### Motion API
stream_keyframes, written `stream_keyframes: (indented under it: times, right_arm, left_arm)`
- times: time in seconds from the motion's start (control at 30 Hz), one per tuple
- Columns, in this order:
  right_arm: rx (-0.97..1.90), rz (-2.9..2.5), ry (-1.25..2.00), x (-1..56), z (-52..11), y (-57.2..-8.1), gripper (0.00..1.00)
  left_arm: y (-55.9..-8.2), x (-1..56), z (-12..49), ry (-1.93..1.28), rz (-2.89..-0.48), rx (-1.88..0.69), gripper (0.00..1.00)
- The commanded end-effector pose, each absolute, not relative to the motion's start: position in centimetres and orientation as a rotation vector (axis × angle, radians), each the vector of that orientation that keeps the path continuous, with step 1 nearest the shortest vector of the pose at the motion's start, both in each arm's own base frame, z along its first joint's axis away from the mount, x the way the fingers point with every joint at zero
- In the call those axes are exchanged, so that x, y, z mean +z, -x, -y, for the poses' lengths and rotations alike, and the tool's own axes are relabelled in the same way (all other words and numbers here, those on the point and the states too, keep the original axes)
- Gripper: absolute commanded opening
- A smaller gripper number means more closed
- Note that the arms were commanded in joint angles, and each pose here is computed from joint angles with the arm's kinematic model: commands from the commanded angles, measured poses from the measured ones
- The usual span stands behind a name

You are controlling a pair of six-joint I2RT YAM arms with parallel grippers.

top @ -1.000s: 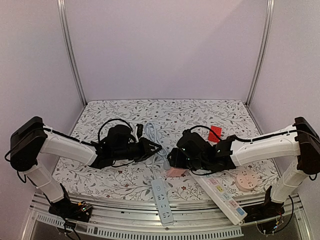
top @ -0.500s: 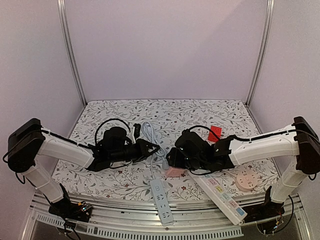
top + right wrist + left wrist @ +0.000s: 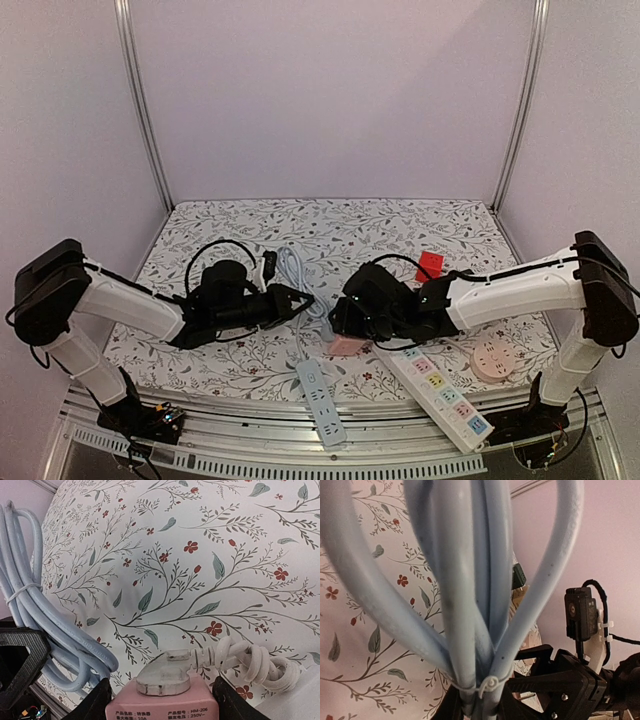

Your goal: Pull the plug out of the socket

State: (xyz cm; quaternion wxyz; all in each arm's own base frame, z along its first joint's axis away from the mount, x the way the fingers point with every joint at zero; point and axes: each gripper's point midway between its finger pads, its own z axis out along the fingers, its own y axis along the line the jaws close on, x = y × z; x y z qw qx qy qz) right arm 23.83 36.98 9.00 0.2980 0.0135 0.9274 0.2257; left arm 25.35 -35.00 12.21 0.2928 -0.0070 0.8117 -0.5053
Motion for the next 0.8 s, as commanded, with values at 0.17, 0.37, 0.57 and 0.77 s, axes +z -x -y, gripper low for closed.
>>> stream_keyframes:
  times: [0.17,0.37,0.57,0.77]
  right_arm:
    - [0.197,-2.551,-0.188,3.2,-29.3,-26.2,0.19]
    - [0.270,-2.539,-0.175,3.3,-29.9,-26.3,0.18]
    - [0.465,-2.425,-0.006,6.4,-33.1,-25.8,0.18]
    - [0.467,-2.288,0.293,9.9,-35.2,-23.5,0.18]
  left_arm:
    - [-23.4,19.2,35.5,-0.130,-1.938,-1.513,0.00]
    - [-23.3,19.2,34.8,-0.117,-1.945,-1.483,0.00]
    - [-24.2,18.8,34.9,-0.087,-2.003,-1.427,0.00]
    - [-25.7,18.5,34.1,-0.027,-2.030,-1.419,0.00]
